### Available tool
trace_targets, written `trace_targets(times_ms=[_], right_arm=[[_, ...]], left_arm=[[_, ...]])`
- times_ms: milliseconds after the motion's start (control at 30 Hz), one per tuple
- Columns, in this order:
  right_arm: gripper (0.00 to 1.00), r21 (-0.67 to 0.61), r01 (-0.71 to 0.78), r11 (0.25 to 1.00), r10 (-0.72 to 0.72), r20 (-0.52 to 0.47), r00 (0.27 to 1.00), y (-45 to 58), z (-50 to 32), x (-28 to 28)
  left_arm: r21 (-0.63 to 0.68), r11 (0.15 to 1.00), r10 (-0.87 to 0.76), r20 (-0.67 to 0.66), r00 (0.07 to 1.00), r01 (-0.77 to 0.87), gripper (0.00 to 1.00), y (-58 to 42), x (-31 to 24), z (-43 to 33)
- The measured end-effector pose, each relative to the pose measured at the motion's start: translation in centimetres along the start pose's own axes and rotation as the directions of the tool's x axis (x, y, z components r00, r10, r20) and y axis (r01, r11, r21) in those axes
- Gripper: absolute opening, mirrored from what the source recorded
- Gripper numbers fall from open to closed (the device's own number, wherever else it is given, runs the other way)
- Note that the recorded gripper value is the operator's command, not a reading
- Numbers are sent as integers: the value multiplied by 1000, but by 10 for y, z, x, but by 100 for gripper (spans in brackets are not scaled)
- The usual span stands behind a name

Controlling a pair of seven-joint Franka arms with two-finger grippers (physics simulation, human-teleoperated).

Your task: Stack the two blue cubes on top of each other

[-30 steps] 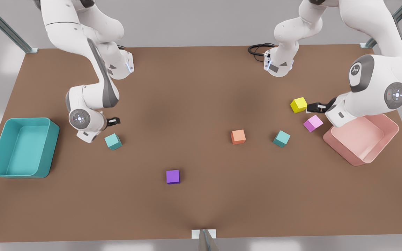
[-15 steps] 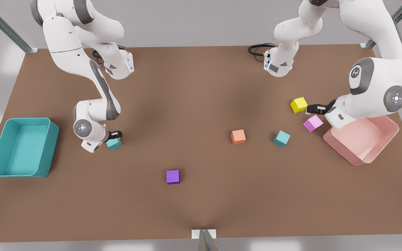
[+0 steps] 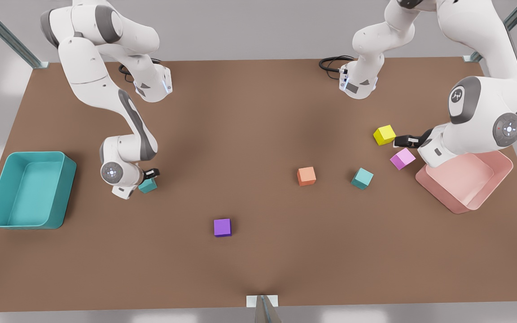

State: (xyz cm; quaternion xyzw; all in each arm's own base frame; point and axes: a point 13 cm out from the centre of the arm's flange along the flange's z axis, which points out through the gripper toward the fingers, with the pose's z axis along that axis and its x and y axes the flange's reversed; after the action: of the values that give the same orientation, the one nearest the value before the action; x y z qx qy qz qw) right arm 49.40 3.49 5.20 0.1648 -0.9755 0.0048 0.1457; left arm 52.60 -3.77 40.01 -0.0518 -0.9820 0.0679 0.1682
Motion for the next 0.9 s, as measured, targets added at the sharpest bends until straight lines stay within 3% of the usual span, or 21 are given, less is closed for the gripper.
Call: trace_targets(times_ms=[133, 200, 267, 367, 567, 767, 900], right_arm=[[100, -2, 20, 1000, -20, -6, 1000, 0, 6, -3], [87, -3, 28, 1000, -28, -8, 1000, -1, 8, -4], [60, -5, 34, 999, -34, -8, 999, -1, 9, -5], [47, -10, 46, 999, -46, 2, 999, -2, 4, -8], [46, -16, 98, 995, -97, 61, 993, 16, -36, -34], [47, -137, 241, 961, -213, 191, 958, 220, -96, -115], [47, -212, 249, 945, -192, 257, 947, 339, -127, -147]], left_arm=[[1, 1000, -1, -2, 1000, 1, 100, 1, 0, 1], [1, 1000, -1, -2, 1000, 1, 100, 1, 0, 1], [1, 1000, -1, -2, 1000, 1, 100, 1, 0, 1], [1, 1000, -1, -5, 1000, 1, 100, 1, 0, 1], [3, 1000, -1, -11, 1000, 1, 100, 1, 0, 3], [2, 1000, 0, -12, 1000, 0, 100, 1, 0, 4], [2, 1000, -1, -12, 1000, 1, 100, 1, 0, 4]])
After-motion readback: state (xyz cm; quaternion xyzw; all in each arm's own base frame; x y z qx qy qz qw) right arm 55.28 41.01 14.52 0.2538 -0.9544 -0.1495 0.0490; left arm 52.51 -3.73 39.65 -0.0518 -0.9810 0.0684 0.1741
